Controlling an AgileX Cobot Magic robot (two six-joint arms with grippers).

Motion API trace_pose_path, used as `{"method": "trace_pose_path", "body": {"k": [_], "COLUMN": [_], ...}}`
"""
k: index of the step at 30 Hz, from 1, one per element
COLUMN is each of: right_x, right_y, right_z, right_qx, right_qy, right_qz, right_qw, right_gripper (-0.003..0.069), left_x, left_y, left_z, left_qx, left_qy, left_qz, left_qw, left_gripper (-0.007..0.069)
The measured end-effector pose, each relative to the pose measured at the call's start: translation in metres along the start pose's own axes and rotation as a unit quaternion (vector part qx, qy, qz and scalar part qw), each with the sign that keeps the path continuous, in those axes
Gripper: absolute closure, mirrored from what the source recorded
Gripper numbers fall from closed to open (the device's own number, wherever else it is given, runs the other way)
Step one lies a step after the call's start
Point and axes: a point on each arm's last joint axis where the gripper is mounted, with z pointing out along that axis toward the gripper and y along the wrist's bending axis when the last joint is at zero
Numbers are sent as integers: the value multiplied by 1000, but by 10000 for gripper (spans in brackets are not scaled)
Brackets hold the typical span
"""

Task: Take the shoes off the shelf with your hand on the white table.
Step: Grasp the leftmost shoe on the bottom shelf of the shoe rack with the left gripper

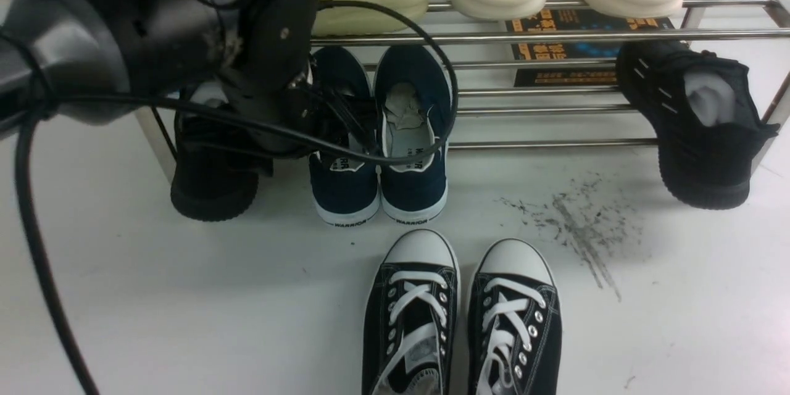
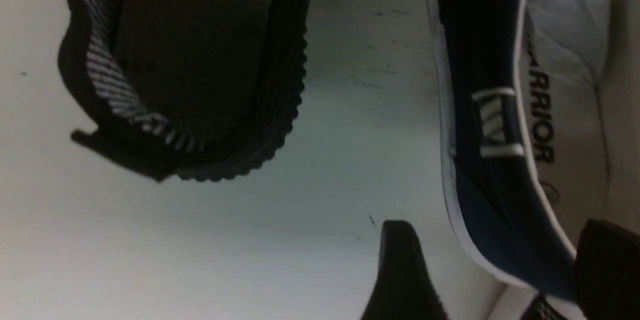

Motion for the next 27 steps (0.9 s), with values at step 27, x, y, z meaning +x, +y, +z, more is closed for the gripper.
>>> {"method": "trace_pose_path", "body": {"k": [27], "right_x": [0], "right_y": [0], "right_z": [0], "right_qx": [0], "right_qy": [0], "right_qz": [0], "right_qw": [1000], "right_gripper": [421], "left_x": [-7], "left_y": [-15], "left_z": [55], "left_qx": [-16], "left_qy": [-60], "left_qz": [-12], "left_qw": [998], "left_gripper": [422]}}
